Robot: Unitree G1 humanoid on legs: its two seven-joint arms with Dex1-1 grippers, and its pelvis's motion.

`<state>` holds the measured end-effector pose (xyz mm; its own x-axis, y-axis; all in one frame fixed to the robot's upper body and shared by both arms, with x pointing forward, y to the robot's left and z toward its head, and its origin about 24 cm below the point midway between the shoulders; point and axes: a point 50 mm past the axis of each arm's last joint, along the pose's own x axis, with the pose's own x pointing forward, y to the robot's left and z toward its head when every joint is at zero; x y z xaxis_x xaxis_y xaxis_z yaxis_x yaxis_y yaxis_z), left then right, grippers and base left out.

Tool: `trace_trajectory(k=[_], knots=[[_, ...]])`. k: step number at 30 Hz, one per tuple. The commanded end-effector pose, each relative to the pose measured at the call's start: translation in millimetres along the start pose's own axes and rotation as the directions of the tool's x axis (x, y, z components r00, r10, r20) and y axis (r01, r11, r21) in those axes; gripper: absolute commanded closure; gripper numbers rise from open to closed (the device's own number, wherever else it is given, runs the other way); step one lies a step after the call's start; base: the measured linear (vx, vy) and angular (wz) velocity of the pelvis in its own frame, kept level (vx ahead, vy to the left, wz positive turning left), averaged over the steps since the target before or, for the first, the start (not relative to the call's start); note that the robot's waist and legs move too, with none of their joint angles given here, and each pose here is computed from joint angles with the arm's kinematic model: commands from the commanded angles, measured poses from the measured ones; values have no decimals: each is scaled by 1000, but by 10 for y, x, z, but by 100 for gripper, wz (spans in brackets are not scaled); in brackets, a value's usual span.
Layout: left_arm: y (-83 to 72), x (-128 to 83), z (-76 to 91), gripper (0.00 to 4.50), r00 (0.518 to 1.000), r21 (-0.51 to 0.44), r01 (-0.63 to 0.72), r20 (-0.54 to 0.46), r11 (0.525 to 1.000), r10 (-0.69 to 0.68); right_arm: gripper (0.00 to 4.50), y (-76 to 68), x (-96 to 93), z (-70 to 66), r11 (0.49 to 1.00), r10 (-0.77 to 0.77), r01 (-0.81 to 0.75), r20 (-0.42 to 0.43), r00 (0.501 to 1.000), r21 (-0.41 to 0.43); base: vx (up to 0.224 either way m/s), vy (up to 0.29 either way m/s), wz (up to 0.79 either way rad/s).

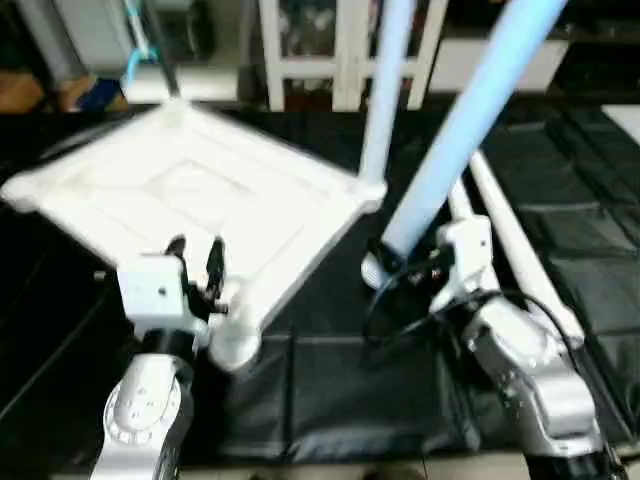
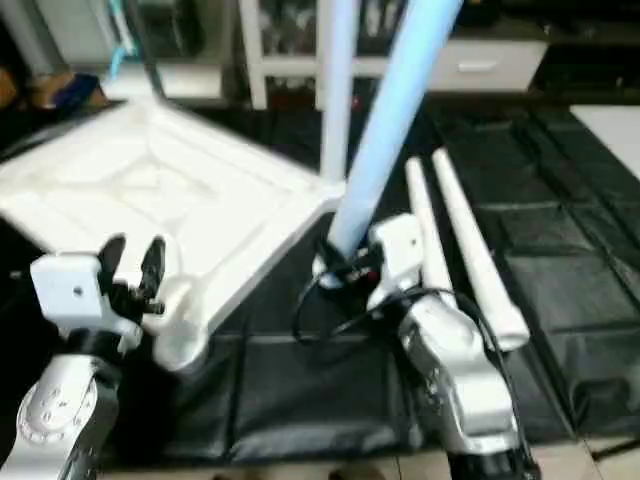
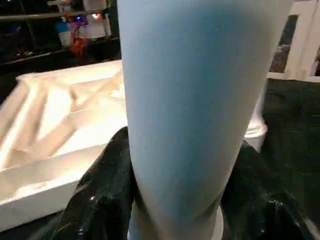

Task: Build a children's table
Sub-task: Move to table

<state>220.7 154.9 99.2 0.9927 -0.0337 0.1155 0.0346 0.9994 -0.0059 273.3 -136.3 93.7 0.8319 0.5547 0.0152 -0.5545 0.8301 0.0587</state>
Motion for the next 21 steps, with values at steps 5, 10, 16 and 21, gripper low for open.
trace_trajectory(k=[5,10,16,21], knots=[[196,-62,-29,208,999,29,-28,-35,999,29,262,23,9,95,1000,21,-20,44,999,-17,84,-39,-1],[413,-109,26,208,999,26,-38,-30,999,38,262,23,11,111,999,31,-31,48,998,-17,-19,32,5],[662,-262,-80,208,986,141,54,-163,989,-31,262,66,-12,78,996,79,-78,22,997,-34,-28,15,4],[757,-405,-239,208,944,182,131,-324,974,-67,262,34,-11,85,997,69,-68,22,997,-36,0,0,0]])
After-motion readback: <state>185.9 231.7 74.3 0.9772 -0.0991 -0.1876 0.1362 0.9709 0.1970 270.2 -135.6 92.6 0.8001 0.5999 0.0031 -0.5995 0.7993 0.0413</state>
